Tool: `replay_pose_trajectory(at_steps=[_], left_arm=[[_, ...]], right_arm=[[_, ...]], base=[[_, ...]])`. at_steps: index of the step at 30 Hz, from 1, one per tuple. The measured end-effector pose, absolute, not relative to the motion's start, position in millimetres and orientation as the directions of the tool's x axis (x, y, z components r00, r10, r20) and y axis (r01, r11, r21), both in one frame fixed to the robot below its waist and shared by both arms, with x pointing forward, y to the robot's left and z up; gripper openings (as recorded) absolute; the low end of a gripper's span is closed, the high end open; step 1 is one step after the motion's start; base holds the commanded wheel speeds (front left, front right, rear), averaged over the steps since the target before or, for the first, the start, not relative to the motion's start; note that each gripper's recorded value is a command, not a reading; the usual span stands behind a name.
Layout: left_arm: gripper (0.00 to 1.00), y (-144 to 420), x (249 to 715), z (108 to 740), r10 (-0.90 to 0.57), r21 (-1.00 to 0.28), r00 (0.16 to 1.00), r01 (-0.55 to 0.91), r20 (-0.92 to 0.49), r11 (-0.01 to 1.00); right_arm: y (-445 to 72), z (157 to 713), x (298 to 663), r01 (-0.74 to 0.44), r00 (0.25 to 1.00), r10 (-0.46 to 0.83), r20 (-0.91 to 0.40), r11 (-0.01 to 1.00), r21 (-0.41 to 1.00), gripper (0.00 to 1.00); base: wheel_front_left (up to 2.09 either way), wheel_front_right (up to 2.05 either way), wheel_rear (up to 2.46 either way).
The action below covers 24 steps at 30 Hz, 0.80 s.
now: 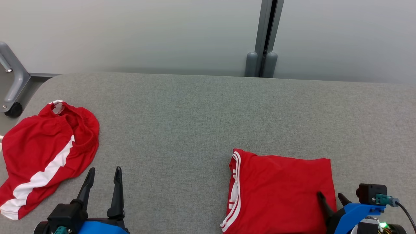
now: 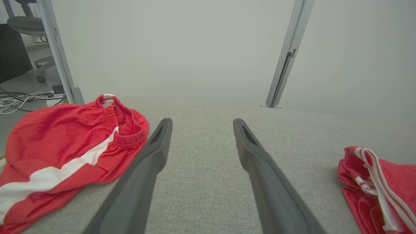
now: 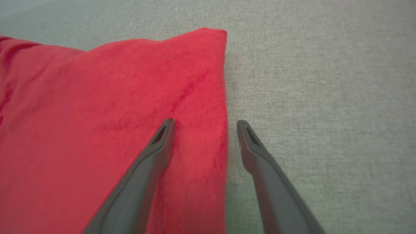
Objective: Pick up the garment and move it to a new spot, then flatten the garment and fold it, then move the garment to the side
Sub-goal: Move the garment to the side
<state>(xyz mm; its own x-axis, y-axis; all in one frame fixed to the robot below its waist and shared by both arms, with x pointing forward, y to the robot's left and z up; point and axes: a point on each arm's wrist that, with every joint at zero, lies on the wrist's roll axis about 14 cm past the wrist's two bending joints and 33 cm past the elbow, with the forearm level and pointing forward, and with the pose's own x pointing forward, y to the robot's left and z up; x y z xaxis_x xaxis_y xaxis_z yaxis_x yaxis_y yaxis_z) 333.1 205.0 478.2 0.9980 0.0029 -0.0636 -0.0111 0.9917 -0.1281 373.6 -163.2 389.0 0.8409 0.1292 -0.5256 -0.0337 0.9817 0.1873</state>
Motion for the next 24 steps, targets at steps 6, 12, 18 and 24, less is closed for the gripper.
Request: replay_pose_trajectory(at_steps=[6,12,18,24], left_arm=[[1.0,205,337,481,-0.001,-0.124,0.998,-0.006,-0.06,0.992],[1.0,205,337,480,-0.005,-0.122,0.998,-0.003,-0.062,0.993],[1.0,205,339,481,-0.007,-0.121,0.998,0.0,-0.061,0.993],[1.0,202,342,480,-0.018,-0.123,0.998,0.01,-0.063,0.992]], right_arm=[[-158,365,364,-0.029,0.792,0.141,-0.594,0.981,0.194,1.0],[-148,357,362,-0.059,0.75,0.175,-0.638,0.978,0.199,1.0],[-140,354,364,-0.102,0.726,0.196,-0.659,0.979,0.177,0.0],[-125,366,380,-0.207,0.744,0.226,-0.629,0.973,0.106,0.0]], base=[[0.0,0.0,0.0],[0.0,0.0,0.0],[0.0,0.0,0.0],[0.0,0.0,0.0]])
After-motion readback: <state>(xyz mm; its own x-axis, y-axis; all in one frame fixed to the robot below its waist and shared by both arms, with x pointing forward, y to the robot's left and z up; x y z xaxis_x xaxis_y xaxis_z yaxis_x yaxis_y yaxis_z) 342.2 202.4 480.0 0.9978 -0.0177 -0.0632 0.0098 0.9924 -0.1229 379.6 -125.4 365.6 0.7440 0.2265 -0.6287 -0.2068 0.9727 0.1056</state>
